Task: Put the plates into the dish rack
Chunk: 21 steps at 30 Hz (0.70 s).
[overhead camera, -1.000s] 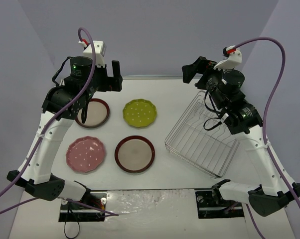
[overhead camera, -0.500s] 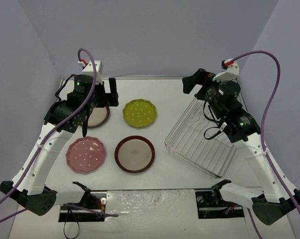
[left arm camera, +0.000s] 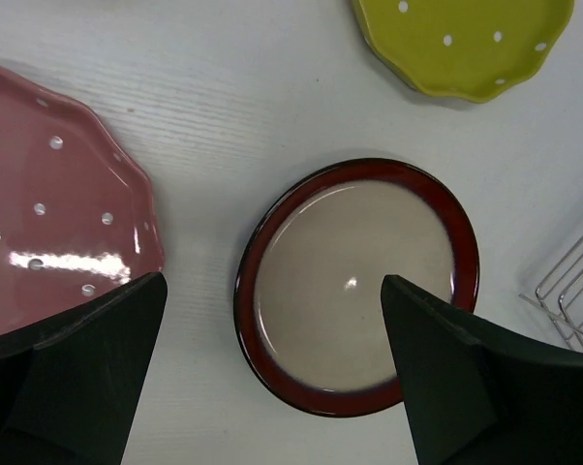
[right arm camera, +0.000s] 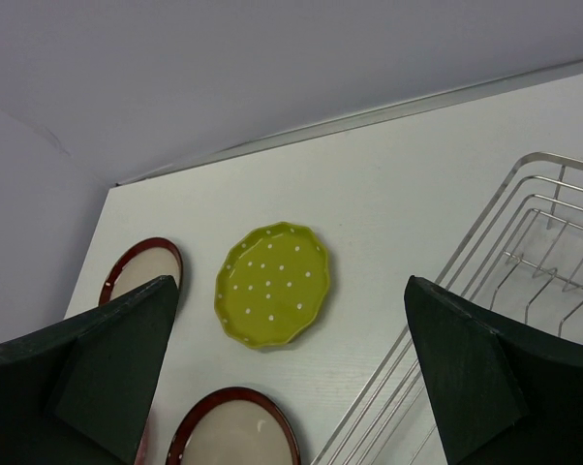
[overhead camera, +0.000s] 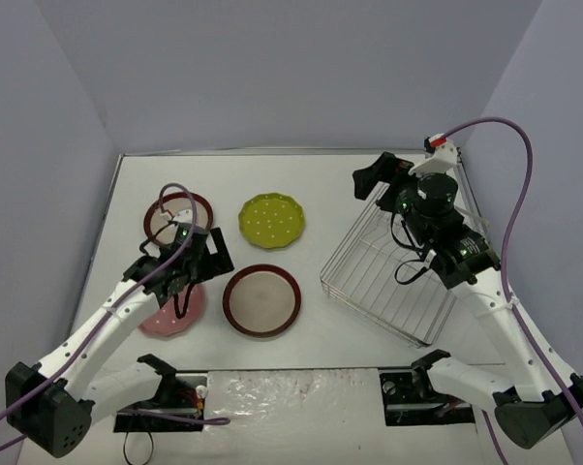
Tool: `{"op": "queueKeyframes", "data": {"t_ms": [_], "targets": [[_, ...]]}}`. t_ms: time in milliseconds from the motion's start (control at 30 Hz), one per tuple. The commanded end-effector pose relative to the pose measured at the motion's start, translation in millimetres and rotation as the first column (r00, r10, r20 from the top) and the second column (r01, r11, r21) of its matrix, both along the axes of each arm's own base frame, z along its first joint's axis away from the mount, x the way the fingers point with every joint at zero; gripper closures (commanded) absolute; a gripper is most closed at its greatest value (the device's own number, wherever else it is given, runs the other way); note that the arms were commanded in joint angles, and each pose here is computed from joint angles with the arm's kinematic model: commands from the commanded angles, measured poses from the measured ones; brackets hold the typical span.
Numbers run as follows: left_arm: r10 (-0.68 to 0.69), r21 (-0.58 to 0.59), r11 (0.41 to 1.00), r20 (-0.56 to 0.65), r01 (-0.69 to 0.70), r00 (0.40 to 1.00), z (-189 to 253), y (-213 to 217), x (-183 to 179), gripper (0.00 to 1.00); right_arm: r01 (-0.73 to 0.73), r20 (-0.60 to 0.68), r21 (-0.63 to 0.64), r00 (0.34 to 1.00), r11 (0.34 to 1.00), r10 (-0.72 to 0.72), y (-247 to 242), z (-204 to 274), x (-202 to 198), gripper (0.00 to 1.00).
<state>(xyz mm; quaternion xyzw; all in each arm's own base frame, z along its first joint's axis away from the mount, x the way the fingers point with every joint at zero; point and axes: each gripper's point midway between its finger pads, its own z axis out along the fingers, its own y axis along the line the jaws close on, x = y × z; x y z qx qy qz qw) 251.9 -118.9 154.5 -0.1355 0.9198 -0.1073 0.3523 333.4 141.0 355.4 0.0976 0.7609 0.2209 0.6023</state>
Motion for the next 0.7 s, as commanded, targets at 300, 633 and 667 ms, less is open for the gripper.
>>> {"op": "queueKeyframes", "data": {"t_ms": [300, 633, 667], "targets": [[0.007, -0.270, 0.963, 0.065, 0.011, 0.998, -10, -42, -9, 0.11, -0.004, 0.049, 0.059, 0.999, 0.998, 0.001, 4, 9, -1, 0.00], [0.013, -0.304, 0.953, 0.040, -0.001, 0.999, -26, -49, -18, 0.11, 0.008, 0.054, 0.055, 0.999, 0.998, -0.011, 0, 8, -3, 0.00], [0.015, -0.304, 0.953, 0.036, -0.004, 0.999, -27, -49, -19, 0.11, 0.009, 0.053, 0.056, 0.999, 0.998, -0.012, 0, 8, -4, 0.00]]}}
